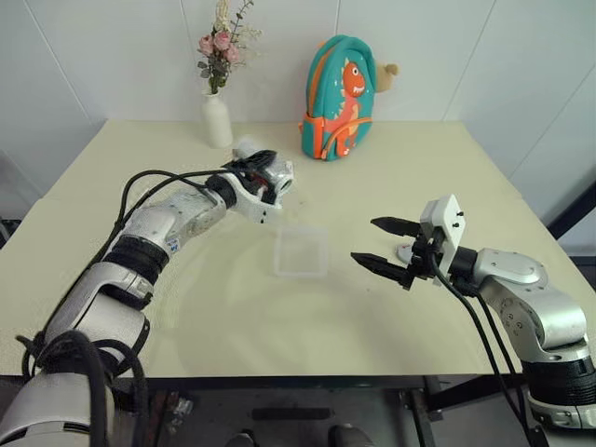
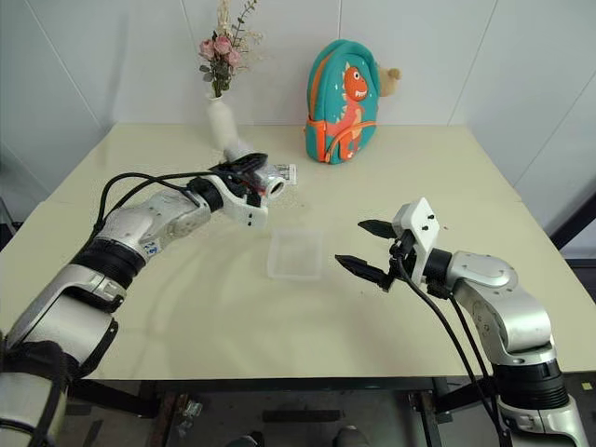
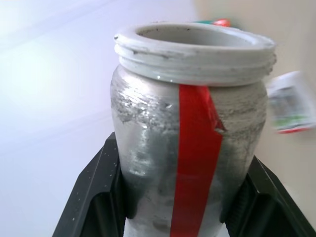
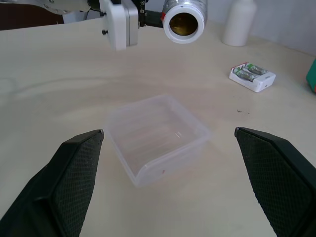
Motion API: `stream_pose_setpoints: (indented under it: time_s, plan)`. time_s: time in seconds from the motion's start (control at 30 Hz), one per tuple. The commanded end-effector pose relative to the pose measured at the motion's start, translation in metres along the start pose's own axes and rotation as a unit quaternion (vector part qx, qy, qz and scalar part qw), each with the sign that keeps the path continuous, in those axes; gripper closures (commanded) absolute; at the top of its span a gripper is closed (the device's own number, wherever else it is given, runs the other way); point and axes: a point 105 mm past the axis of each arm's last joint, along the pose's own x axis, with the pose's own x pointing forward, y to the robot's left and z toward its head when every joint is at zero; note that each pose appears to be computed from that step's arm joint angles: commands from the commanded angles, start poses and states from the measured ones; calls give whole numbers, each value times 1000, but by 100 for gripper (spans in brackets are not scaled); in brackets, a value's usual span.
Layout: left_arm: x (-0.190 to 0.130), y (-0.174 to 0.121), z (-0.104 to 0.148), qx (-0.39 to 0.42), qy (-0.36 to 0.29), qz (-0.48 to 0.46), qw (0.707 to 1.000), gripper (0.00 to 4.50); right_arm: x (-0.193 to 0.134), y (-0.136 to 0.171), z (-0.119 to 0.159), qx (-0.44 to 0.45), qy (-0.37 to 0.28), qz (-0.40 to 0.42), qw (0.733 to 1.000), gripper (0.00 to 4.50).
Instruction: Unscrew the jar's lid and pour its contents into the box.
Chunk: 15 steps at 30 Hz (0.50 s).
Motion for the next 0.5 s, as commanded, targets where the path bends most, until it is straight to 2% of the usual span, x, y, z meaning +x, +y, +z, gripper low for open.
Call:
stream_pose_setpoints:
  time_s: [0.03, 0.13, 0.2, 0.33, 0.43, 0.5]
  plan:
    - [6, 22, -4, 104, 5, 83, 991, 253, -1, 3, 14, -10, -29, -4, 1000, 2]
    - [14, 37, 0, 166, 9, 126, 978, 253, 1, 5, 15, -2, -39, -11, 999, 2]
    - [17, 34, 1, 157, 8, 117, 981, 253, 2, 4, 16, 1, -44, -16, 999, 2]
    - [12, 40, 21, 182, -27, 174, 967, 253, 3, 2, 16, 6, -49, -25, 998, 2]
    - [14, 18, 18, 137, -14, 108, 985, 253, 4, 1, 16, 8, -50, -27, 998, 2]
    - [11, 22, 24, 136, -25, 125, 982, 253, 4, 1, 15, 10, -51, -28, 998, 2]
